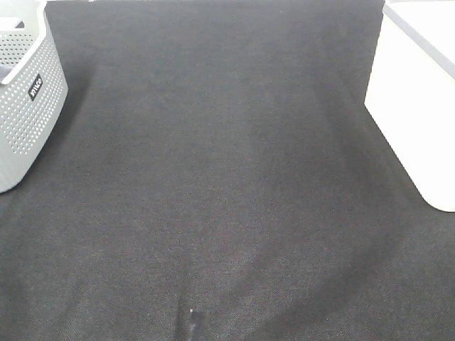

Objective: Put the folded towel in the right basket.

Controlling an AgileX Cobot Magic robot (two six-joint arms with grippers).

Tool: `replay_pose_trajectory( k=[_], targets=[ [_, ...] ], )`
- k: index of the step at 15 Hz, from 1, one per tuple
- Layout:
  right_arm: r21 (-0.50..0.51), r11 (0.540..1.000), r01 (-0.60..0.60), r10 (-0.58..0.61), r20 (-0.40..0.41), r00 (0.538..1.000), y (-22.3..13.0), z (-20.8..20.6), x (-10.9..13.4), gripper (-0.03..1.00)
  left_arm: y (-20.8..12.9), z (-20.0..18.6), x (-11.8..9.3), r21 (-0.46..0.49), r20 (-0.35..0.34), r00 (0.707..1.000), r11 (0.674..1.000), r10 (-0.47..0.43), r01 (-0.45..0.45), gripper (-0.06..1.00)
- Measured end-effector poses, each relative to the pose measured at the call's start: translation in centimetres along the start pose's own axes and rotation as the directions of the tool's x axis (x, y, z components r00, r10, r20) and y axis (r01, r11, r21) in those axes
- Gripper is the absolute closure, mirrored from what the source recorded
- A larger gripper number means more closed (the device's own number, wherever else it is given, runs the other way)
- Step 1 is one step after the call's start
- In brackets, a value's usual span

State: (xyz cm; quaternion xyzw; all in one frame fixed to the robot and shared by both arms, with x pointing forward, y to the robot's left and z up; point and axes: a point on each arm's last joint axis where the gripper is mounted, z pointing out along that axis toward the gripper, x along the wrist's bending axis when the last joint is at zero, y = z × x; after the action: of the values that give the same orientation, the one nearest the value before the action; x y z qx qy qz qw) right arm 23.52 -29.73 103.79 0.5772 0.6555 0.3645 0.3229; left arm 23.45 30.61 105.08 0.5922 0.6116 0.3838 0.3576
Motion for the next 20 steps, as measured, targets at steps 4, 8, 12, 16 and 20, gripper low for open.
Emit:
replay_pose_trajectory(
  k=[4,8,12,16,20],
  targets=[
    [0.0,1.0,-0.013,0.013,0.019,1.0,0.0,0.01,0.02,0.01,0.0,0.0,0.0,0.0,0.0,1.0,1.0,0.0,0.0,-0.04],
    [-0.001,0.999,-0.037,0.037,0.059,0.998,0.01,0.02,0.03,0.01,0.0,0.0,0.0,0.0,0.0,1.0,1.0,0.0,0.0,-0.04],
    [-0.001,0.999,-0.037,0.037,0.059,0.998,0.01,0.02,0.03,0.01,0.0,0.0,0.0,0.0,0.0,1.0,1.0,0.0,0.0,-0.04],
    [-0.001,0.999,-0.037,0.037,0.059,0.998,0.01,0.02,0.03,0.01,0.0,0.0,0.0,0.0,0.0,1.0,1.0,0.0,0.0,-0.04],
    [-0.001,0.999,-0.037,0.037,0.059,0.998,0.01,0.02,0.03,0.01,0.0,0.0,0.0,0.0,0.0,1.0,1.0,0.0,0.0,-0.04]
  ],
)
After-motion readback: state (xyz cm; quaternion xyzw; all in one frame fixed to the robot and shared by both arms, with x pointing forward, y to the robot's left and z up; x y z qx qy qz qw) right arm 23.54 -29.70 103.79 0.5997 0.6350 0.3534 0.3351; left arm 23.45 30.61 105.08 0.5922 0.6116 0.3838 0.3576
